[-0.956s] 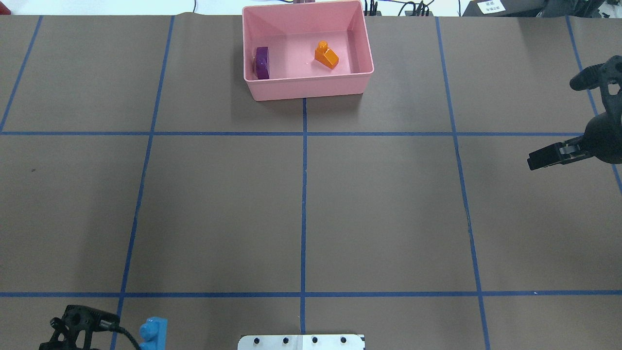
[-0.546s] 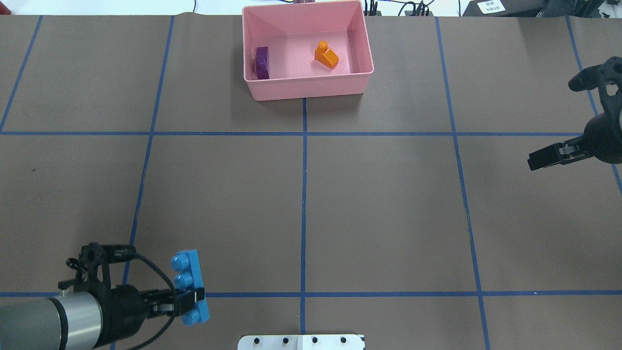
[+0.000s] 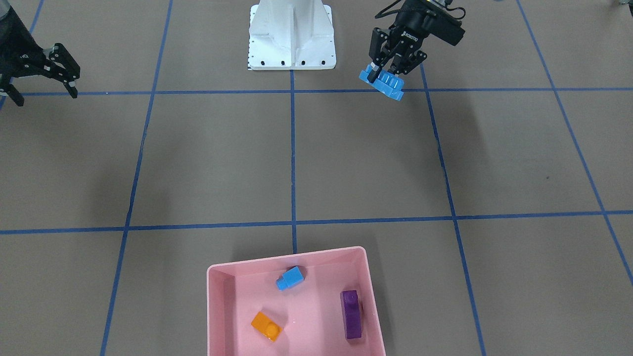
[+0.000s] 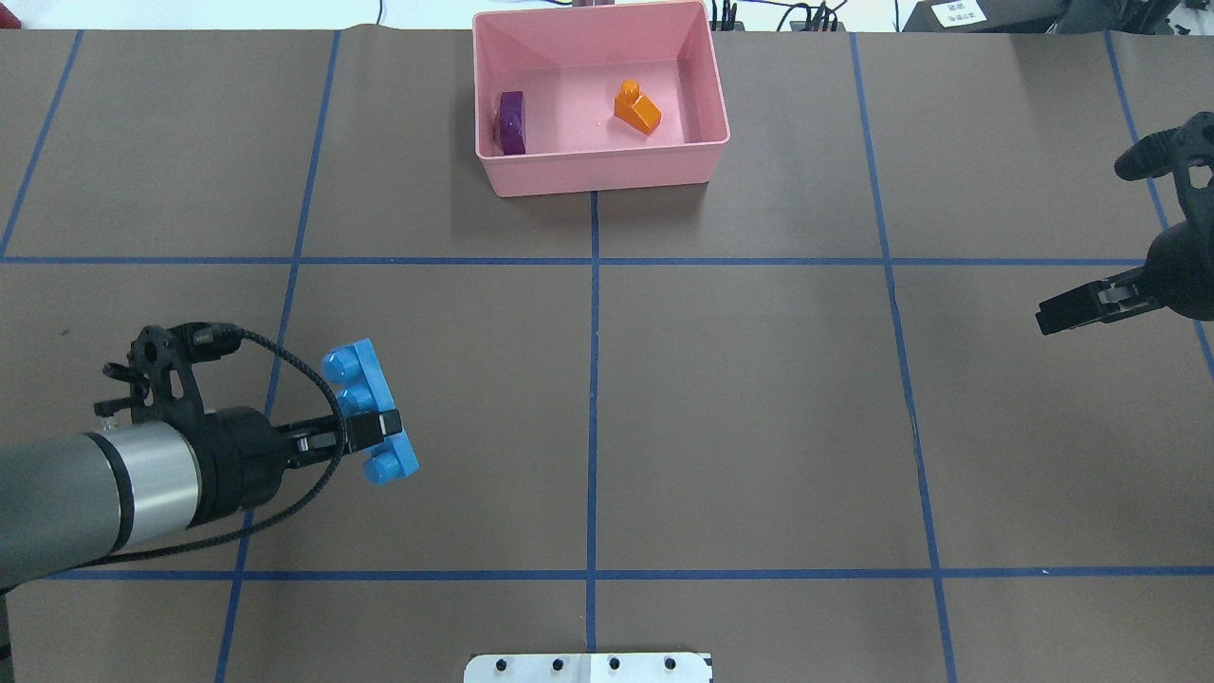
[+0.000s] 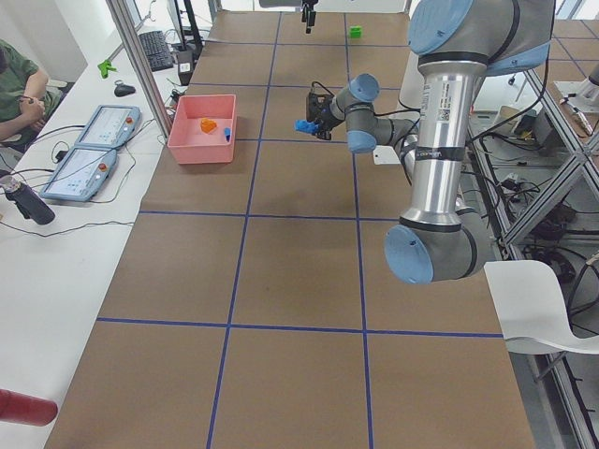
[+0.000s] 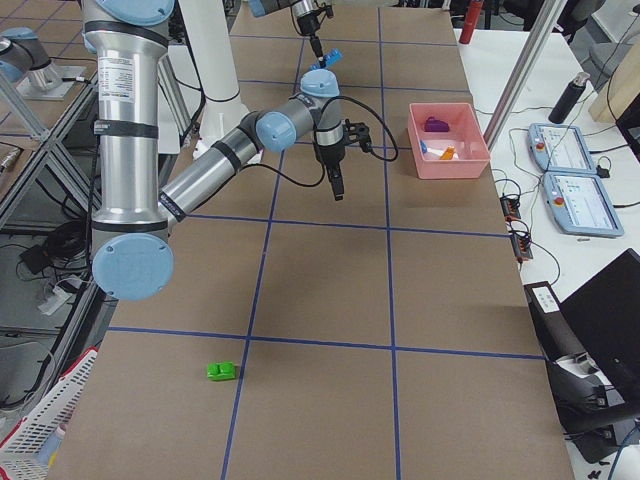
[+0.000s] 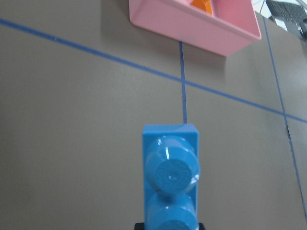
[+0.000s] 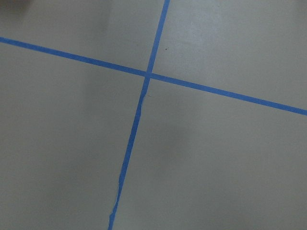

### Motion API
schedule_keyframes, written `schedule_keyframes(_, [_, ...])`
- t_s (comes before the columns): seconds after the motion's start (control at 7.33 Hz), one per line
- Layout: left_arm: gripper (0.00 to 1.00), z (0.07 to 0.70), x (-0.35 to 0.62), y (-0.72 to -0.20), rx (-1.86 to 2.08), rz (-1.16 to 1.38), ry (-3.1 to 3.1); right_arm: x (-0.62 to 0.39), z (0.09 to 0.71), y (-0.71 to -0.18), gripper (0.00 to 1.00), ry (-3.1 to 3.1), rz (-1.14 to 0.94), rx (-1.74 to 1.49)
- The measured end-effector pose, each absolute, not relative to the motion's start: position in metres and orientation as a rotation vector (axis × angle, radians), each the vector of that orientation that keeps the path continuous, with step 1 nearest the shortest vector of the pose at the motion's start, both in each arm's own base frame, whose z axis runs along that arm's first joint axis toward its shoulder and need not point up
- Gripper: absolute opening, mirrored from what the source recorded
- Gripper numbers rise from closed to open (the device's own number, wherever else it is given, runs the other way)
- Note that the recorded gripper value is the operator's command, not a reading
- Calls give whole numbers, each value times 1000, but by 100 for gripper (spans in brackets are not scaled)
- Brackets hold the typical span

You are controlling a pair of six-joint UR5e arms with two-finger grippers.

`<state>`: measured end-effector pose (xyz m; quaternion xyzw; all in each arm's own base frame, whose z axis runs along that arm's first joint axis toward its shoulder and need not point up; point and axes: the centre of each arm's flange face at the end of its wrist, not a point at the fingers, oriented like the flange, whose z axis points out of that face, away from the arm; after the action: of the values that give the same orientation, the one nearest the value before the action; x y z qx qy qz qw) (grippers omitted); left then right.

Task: Put all blocks into box

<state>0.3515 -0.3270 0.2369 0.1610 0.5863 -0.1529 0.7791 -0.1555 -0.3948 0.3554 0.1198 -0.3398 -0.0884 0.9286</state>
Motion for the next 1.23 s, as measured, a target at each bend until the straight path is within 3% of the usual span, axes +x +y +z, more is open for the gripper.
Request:
schedule_keyframes(0.68, [0, 166, 378, -489, 279, -456, 1133, -101, 413, -428, 99, -657, -285, 240])
schedule_keyframes(1.23, [0, 105, 427, -672, 159, -581, 968, -59, 461, -442, 99, -658, -326, 214])
